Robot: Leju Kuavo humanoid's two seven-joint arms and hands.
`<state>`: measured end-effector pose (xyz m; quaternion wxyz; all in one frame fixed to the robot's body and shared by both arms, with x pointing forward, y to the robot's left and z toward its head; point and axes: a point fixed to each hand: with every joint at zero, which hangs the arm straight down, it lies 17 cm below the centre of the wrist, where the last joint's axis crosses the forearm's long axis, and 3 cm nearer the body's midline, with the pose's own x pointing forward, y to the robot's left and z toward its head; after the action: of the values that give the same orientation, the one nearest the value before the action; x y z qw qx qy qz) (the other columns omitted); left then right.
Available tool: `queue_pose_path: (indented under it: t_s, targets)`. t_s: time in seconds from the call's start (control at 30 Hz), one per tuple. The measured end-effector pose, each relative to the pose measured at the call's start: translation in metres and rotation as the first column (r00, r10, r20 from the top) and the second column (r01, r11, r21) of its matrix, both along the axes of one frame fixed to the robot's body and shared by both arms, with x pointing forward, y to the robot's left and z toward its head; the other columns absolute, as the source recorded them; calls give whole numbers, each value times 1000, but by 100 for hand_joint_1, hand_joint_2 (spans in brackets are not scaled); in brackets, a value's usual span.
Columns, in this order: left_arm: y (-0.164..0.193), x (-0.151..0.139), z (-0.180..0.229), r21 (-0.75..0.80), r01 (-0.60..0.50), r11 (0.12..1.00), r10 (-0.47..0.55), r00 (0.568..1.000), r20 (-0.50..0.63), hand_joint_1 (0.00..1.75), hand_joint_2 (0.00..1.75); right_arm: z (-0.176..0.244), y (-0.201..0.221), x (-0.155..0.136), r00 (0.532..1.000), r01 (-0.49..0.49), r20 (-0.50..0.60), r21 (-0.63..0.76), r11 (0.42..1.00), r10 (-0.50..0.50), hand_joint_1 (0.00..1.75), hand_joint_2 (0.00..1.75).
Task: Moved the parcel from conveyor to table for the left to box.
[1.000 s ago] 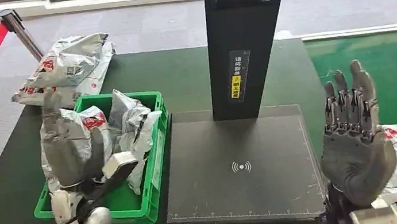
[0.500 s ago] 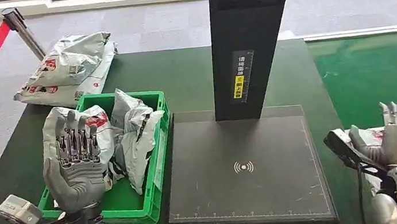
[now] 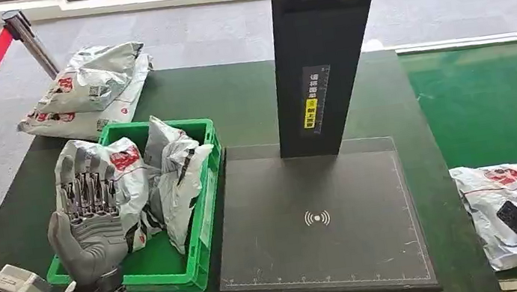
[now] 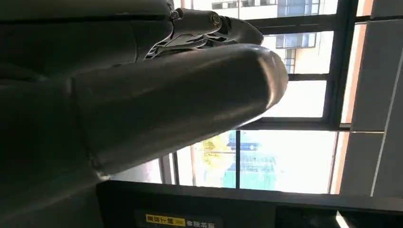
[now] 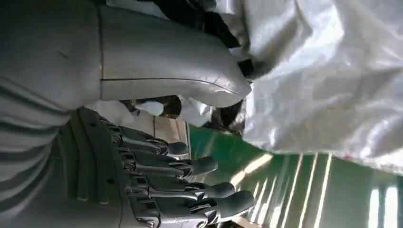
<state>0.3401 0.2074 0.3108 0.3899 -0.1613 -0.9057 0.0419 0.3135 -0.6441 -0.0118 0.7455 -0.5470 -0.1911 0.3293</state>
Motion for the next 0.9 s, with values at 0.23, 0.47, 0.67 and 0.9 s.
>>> queue_pose_path:
  t_s: [0.23, 0.47, 0.67, 0.9]
  targets:
    - [0, 0, 0, 2, -2, 1000, 2, 1000, 2, 0, 0, -33, -2, -24, 994, 22, -111, 56, 998, -16, 0, 175]
    - [0, 0, 0, 3, -2, 1000, 2, 1000, 2, 0, 0, -37, -1, -26, 992, 21, -124, 63, 998, -13, 175, 175]
    - [-2, 2, -4, 21, -4, 1000, 5, 1000, -6, 0, 0, -62, 45, 11, 992, -108, -41, 197, 974, 118, 175, 175]
    - [-2, 2, -5, 25, -5, 1000, 5, 1000, -8, 0, 0, -62, 67, 32, 986, -169, 31, 233, 958, 166, 175, 175]
